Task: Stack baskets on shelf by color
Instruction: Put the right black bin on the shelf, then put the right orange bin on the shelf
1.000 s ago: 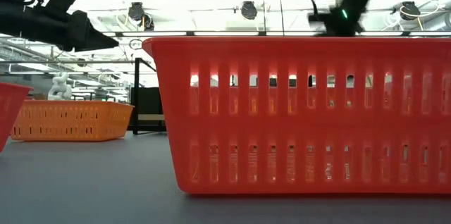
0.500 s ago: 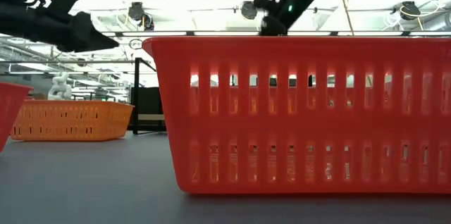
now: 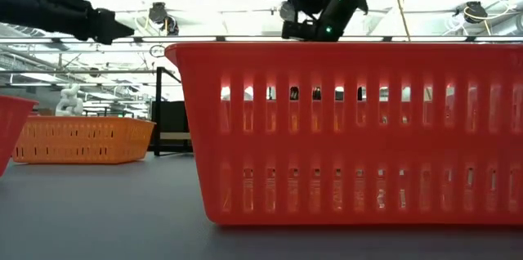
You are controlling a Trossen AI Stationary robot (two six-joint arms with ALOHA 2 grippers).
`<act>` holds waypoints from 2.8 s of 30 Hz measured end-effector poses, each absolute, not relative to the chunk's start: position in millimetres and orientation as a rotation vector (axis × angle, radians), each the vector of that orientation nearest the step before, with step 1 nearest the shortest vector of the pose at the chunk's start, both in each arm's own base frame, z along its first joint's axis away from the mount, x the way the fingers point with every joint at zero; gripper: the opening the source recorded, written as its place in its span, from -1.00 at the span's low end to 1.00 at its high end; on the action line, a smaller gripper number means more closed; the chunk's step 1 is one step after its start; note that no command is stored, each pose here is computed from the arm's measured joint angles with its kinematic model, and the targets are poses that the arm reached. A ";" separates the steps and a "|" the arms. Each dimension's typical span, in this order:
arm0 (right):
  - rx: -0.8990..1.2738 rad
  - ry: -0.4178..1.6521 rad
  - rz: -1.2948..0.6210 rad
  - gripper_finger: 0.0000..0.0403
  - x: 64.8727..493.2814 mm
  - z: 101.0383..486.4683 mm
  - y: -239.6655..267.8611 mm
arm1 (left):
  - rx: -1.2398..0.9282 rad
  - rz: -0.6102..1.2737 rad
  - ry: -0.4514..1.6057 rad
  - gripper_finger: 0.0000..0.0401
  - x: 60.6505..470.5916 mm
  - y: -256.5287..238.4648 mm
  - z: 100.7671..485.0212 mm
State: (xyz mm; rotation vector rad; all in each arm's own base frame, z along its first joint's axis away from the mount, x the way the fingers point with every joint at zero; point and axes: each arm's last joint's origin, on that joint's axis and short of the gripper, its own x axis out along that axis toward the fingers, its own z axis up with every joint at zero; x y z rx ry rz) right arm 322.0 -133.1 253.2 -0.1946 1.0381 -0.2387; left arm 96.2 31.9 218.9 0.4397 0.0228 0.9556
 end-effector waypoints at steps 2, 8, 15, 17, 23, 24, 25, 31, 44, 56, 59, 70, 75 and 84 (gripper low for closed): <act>-0.212 1.098 -0.221 -1.00 321.8 248.2 -126.0 | 0.421 0.964 -0.025 -0.24 95.0 31.8 223.1; -0.210 1.146 -0.224 -1.00 319.3 246.5 -120.3 | 0.353 0.972 -0.108 -0.24 93.3 31.6 228.5; -0.175 1.148 -0.254 -1.00 315.1 232.2 -125.3 | 0.351 0.967 -0.094 -0.24 93.9 31.6 226.9; -0.172 1.138 -0.264 -1.00 314.4 230.4 -127.9 | 0.350 0.967 -0.094 -0.24 93.9 31.6 226.9; -0.168 1.130 -0.249 -1.00 310.3 219.8 -131.6 | 0.360 0.966 -0.086 -0.24 94.0 31.6 226.5; -0.163 1.123 -0.241 -1.00 310.2 218.3 -131.7 | 0.364 0.967 -0.085 -0.24 94.0 31.6 226.6; -0.158 1.121 -0.235 -1.00 310.0 217.3 -131.5 | 0.368 0.968 -0.083 -0.24 94.0 31.6 226.6; -0.142 1.120 -0.265 -0.85 309.5 215.7 -131.7 | 0.368 0.967 -0.083 -0.24 94.0 31.6 226.6; -0.159 0.884 -0.519 -0.20 282.9 290.6 -96.5 | 0.297 0.953 -0.105 -0.24 94.7 31.3 224.9; 0.318 0.843 -0.483 -0.25 238.4 285.1 -7.0 | 0.191 0.785 -0.161 -0.24 99.1 28.5 221.8; 0.422 0.860 -0.462 -0.27 234.7 273.1 19.2 | 0.169 0.756 -0.137 -0.24 101.8 28.3 218.1; 0.677 1.046 -0.640 -0.28 209.0 217.2 56.9 | 0.050 0.735 -0.026 -0.24 115.5 29.8 202.0; 0.761 1.096 -0.662 -0.28 199.6 188.4 55.3 | 0.008 0.734 -0.003 -0.24 120.0 30.3 197.4; 0.817 1.125 -0.637 -0.33 190.2 158.5 51.0 | -0.001 0.734 0.004 -0.24 121.3 30.4 196.2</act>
